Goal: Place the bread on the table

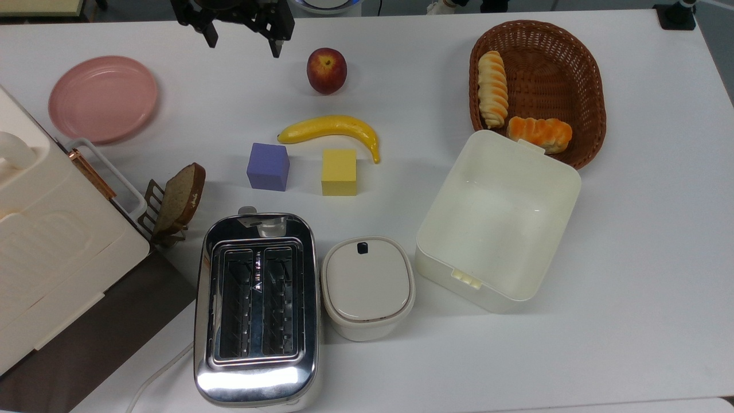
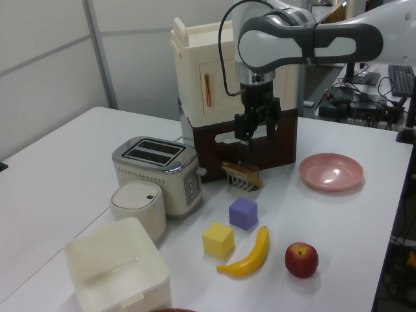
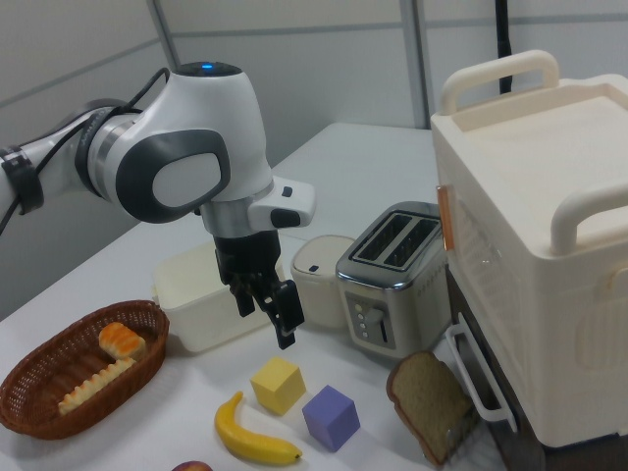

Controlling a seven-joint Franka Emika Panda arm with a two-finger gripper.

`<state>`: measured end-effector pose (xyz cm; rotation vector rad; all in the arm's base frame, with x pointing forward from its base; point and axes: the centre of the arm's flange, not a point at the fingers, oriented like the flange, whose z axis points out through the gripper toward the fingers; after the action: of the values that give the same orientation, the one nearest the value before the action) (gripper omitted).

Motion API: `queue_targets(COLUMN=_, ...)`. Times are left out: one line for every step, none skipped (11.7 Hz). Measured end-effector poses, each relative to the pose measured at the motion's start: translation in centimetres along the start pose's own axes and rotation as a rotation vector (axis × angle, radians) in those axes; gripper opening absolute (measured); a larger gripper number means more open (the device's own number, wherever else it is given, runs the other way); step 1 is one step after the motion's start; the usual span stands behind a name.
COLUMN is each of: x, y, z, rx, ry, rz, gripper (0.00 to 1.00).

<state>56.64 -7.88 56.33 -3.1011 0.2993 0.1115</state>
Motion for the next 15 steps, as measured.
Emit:
queue_targets(x=-0.13, y=0.03, z=-0.06, rx=0.000, ry=-0.005, rz=0.000, gripper=1.00)
queue_targets(x=-0.22, y=0.06, z=-0.11, rx=0.000, ry=-0.008, rz=0.001, gripper=1.00)
queue_targets(x=-0.25, y=0.11, z=-0.14, rx=0.000, ry=-0.009, rz=0.001, gripper=1.00)
queue_targets(x=-0.25, y=0.12, z=-0.14, rx=0.000, ry=-0.009, rz=0.002, gripper=1.00)
queue_targets(x=-0.25, y=0.12, z=-0.14, rx=0.000, ry=-0.009, rz=0.002, gripper=1.00)
queue_targets(x=-0.25, y=0.12, z=-0.14, rx=0.000, ry=-0.009, rz=0.002, gripper=1.00)
queue_targets(x=-0.25, y=0.12, z=-0.14, rx=0.000, ry=-0.009, rz=0.002, gripper=1.00)
queue_targets(x=-0.25, y=0.12, z=-0.14, rx=0.000, ry=-0.009, rz=0.002, gripper=1.00)
queue_targets(x=-0.25, y=0.12, z=-0.14, rx=0.000, ry=-0.009, rz=0.002, gripper=1.00)
queue_targets(x=-0.25, y=0.12, z=-0.14, rx=0.000, ry=-0.009, rz=0.002, gripper=1.00)
queue_targets(x=-0.25, y=0.12, z=-0.14, rx=0.000, ry=-0.009, rz=0.002, gripper=1.00)
queue_targets(x=-0.25, y=0.12, z=-0.14, rx=0.000, ry=-0.009, rz=0.002, gripper=1.00)
queue_targets(x=-0.27, y=0.11, z=-0.13, rx=0.000, ry=-0.010, rz=0.002, gripper=1.00)
queue_targets(x=-0.34, y=0.12, z=-0.07, rx=0.000, ry=-0.017, rz=0.002, gripper=1.00)
queue_targets(x=-0.36, y=0.12, z=-0.05, rx=0.000, ry=-0.019, rz=0.002, gripper=1.00)
